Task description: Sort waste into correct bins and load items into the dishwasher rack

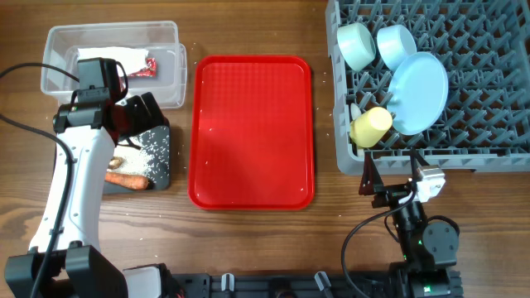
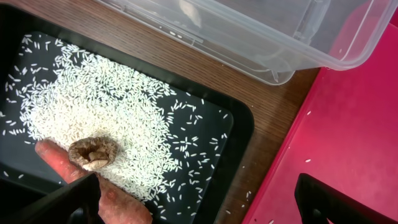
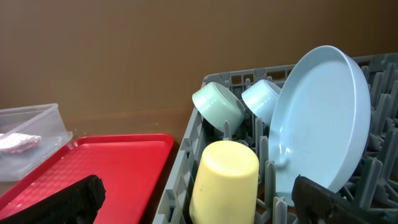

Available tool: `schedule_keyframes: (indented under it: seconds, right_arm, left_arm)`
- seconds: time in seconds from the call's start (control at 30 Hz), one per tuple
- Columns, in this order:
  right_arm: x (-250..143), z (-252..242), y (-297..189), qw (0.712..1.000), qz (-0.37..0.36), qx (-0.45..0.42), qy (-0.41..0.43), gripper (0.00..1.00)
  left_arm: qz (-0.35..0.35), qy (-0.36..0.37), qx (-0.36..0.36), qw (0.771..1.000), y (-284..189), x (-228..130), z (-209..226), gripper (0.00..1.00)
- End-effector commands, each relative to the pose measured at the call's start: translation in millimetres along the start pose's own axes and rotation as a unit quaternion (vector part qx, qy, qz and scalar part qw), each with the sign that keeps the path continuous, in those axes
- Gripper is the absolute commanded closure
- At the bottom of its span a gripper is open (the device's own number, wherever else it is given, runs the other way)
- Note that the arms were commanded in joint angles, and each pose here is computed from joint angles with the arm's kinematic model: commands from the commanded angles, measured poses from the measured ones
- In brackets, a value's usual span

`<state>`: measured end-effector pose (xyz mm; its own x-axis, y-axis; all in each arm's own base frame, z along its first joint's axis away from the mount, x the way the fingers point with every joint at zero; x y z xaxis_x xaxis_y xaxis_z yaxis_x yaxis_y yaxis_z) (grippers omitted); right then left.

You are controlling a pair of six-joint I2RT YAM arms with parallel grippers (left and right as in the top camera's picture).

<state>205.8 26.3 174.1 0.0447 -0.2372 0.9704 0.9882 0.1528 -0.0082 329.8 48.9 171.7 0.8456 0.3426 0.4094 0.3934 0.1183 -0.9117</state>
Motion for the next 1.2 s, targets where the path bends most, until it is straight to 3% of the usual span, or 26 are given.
schedule_keyframes:
  seconds: [0.0,0.23,0.33,0.53,0.9,1.17]
  right_arm:
    - [-0.6,1.5,-0.1,1.000,0.001,0.007,0.004,0.00]
    - [-0.6,1.5,-0.1,1.000,0.001,0.007,0.004,0.00]
    - [-0.7,1.5,-0.1,1.000,0.001,0.007,0.004,0.00]
    - [-0.6,1.5,-0.1,1.000,0.001,0.007,0.004,0.00]
    - [-0.6,1.5,-0.1,1.000,0.001,0.007,0.004,0.00]
    - [-0.6,1.5,-0.1,1.000,0.001,0.007,0.004,0.00]
  left_arm:
    - [-0.009,-0.008,0.004,1.000,-3.1,4.3,1.8,0.00]
    - [-0.007,-0.008,0.000,1.000,-3.1,3.8,0.7,0.00]
    - [-0.011,-0.008,-0.045,0.999,-4.4,6.2,-11.3,0.00]
    - [-0.129,0.003,-0.135,0.982,-21.2,17.9,-30.5,0.00]
    - [-0.320,0.029,-0.211,0.923,-22.1,-71.0,-23.8,0.00]
    - [-0.406,0.045,-0.235,0.882,-32.7,-104.9,-24.5,0.00]
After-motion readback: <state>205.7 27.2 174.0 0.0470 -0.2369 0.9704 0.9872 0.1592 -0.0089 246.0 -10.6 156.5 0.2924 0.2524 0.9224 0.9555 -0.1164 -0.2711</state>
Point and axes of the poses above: each gripper's point midway between its finger pads, its own y axis out along the fingers, its own z axis along the line the jaws close on, x = y × z, the point moved 4 cm from there along -y, back along the fingers, and after that the axes turned 5 degrees about y, right-handed, at the moved point
